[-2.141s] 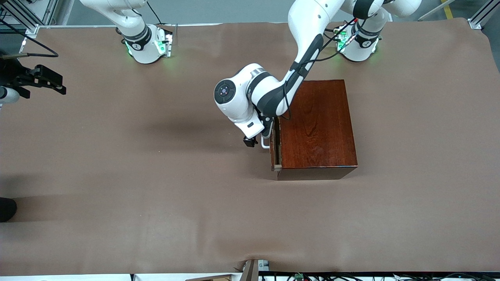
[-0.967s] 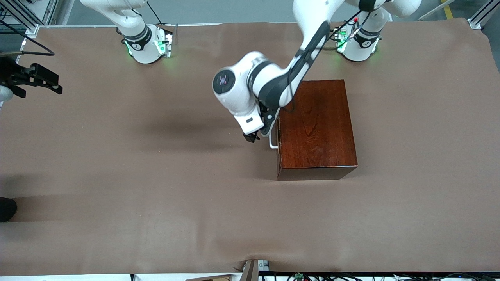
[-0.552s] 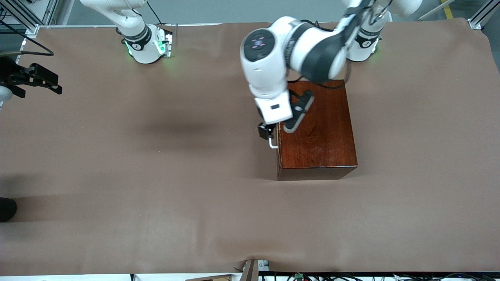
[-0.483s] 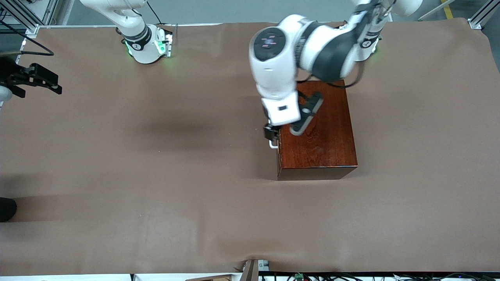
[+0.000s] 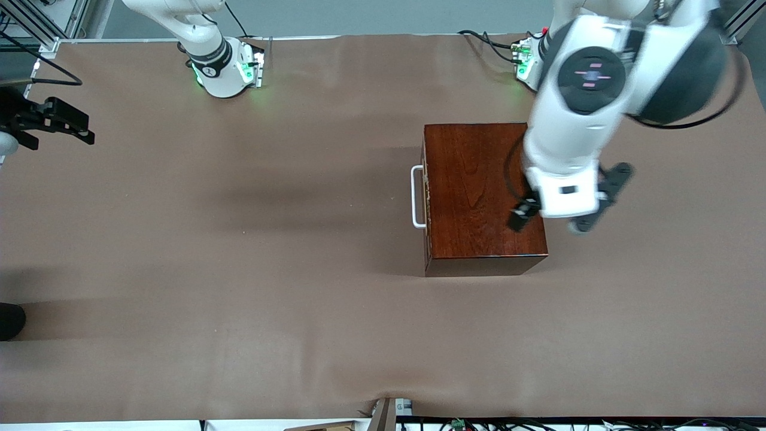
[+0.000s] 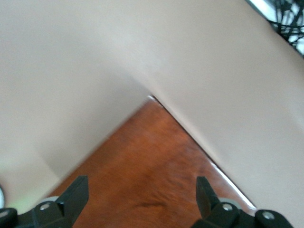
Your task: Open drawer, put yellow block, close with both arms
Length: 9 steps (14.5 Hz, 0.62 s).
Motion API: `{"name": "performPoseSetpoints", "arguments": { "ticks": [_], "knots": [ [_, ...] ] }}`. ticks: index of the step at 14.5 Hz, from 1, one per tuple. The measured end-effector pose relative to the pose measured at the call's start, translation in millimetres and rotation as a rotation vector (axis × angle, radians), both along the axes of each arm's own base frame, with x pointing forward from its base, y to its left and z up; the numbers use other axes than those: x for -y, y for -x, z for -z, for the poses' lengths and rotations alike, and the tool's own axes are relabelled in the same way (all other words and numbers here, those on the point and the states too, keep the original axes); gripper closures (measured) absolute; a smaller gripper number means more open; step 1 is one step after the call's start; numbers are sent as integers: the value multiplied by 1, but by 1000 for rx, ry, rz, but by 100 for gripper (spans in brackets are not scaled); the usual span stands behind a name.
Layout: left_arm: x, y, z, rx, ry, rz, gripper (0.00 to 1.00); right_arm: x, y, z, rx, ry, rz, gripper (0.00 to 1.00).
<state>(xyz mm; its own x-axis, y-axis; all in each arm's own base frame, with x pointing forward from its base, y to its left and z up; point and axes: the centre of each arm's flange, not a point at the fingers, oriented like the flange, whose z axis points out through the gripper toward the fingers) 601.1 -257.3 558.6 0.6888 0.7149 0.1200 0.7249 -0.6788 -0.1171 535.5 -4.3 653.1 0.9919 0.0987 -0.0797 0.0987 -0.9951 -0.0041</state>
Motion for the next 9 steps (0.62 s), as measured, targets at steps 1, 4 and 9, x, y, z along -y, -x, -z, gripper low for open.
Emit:
{"name": "performPoseSetpoints", "arguments": {
  "ticks": [1,4,9],
  "knots": [
    [-19,0,-10,-14,1,22,0,0,0,0,0,0,0,0],
    [-78,4,-45,-37,17,104,0,0,0,0,0,0,0,0],
    [-152,4,-73,-48,35,247,0,0,0,0,0,0,0,0]
  ]
}}
